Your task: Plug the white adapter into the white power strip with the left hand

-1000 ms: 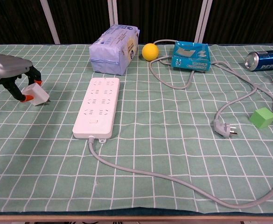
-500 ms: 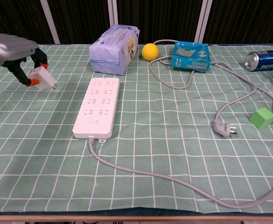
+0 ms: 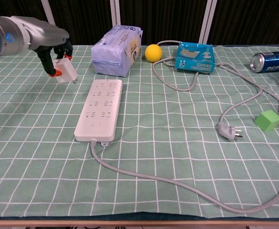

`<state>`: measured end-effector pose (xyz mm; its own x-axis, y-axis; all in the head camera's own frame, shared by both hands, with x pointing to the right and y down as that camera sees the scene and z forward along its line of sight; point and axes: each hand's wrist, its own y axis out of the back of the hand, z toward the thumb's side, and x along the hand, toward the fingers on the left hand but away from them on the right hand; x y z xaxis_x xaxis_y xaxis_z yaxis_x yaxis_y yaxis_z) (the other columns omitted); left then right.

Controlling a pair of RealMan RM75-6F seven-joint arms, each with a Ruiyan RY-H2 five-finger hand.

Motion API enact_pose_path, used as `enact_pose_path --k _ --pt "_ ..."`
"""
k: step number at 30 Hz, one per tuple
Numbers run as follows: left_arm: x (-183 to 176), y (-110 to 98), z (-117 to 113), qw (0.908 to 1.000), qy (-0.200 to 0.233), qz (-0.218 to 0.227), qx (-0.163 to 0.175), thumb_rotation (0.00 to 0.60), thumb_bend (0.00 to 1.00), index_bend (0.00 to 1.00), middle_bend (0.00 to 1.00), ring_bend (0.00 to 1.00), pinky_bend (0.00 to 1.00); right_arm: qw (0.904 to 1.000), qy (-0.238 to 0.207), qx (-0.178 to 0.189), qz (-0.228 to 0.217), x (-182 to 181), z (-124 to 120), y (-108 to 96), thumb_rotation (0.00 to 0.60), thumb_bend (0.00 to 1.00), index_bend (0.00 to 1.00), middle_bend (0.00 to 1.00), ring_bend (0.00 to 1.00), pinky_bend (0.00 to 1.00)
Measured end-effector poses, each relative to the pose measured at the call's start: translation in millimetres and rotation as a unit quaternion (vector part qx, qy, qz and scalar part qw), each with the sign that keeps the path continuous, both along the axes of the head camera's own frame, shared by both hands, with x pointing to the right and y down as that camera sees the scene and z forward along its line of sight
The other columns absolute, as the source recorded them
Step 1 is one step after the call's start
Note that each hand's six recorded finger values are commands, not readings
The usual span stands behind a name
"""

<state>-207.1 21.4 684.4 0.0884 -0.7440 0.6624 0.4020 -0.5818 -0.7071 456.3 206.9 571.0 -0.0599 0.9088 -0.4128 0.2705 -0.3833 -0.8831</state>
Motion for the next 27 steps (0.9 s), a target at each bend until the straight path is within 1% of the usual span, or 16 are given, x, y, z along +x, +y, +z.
enact_pose_path --k 6,16,22,27 --pt "21 4 2 0.9995 -0.029 0.011 -0.007 0.6 0.67 0.67 0.69 0.24 0.28 1.0 -0.006 -0.002 0.003 0 0 0 0.6 0.4 0.0 0.0 0.0 0.04" --pt "38 4 14 0.9966 -0.076 0.028 -0.017 0.6 0.68 0.67 0.69 0.24 0.28 0.9998 -0.015 -0.006 0.008 1 0 0 0.6 0.4 0.0 0.0 0.0 0.04" --pt "49 1 19 0.9955 -0.087 0.036 -0.015 0.6 0.68 0.67 0.7 0.25 0.28 0.9997 -0.019 -0.007 0.012 2 1 0 0.6 0.4 0.0 0.0 0.0 0.04" --pt "58 0 21 0.9954 -0.086 0.04 -0.013 0.6 0.68 0.67 0.7 0.25 0.29 0.9996 -0.022 -0.008 0.013 2 1 -1 0.6 0.4 0.0 0.0 0.0 0.04"
